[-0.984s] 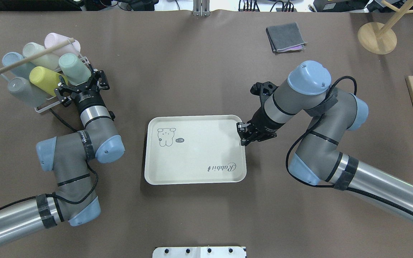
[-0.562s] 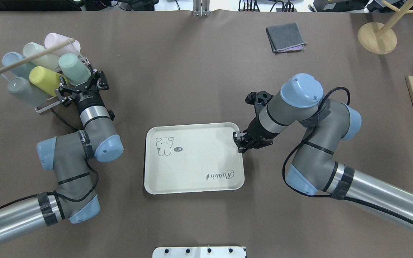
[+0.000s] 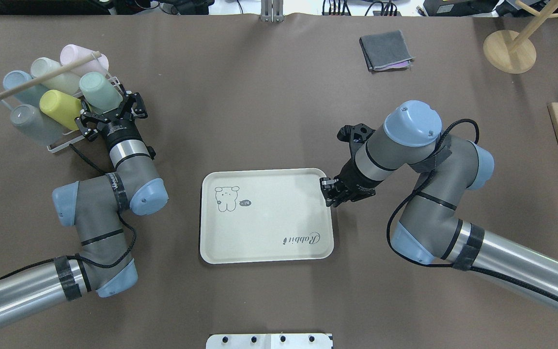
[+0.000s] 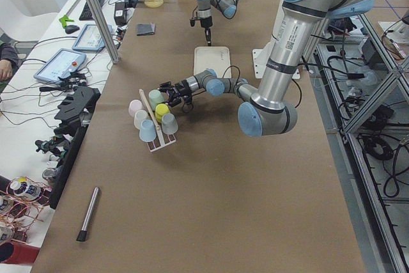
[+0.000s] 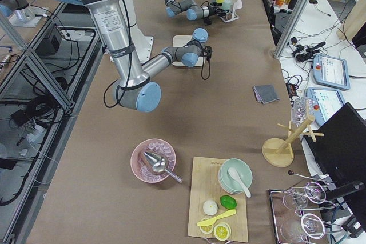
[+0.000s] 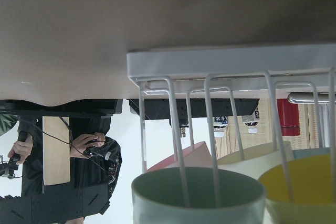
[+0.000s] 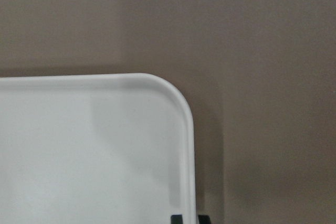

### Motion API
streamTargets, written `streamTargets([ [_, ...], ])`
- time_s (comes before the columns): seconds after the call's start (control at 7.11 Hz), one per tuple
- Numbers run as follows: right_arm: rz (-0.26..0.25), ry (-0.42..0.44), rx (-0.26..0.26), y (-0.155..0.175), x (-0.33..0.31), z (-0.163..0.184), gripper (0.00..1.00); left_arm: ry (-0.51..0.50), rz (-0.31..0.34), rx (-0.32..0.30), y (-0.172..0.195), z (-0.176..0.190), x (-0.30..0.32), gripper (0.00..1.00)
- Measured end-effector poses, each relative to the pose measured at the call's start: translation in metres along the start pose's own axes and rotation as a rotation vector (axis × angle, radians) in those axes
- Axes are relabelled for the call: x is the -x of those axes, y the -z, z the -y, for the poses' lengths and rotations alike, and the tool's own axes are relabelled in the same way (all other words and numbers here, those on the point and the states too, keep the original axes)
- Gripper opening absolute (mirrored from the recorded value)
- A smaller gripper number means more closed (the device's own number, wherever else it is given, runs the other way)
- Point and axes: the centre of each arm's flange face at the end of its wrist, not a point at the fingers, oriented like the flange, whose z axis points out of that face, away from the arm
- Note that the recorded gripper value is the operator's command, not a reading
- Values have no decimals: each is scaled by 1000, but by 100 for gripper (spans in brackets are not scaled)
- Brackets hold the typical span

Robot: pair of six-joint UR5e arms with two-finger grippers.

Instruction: Pick up and place green cup on tray

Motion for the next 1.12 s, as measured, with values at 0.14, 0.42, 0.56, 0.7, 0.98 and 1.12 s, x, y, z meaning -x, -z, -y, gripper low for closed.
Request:
streamTargets([
  [0.14, -1, -21, -18, 18, -17, 9, 100, -2, -2, 1, -1, 1, -1, 97],
  [0.42, -6, -66, -54, 68, -81, 20, 100, -8, -5, 2, -3, 4, -2, 96],
  [0.56, -27, -59, -77, 98, -135, 21, 100, -10, -7, 3, -4, 4, -3, 73],
  [0.7, -68, -16, -102, 127, -200, 19, 100, -11, -7, 4, -5, 5, -3, 63],
  [0.98, -156, 64, -116, 187, -339, 1, 100, -11, -8, 4, -5, 5, -2, 63],
  [1.12, -181, 60, -107, 222, -396, -11, 100, -11, -8, 4, -5, 5, -1, 63],
])
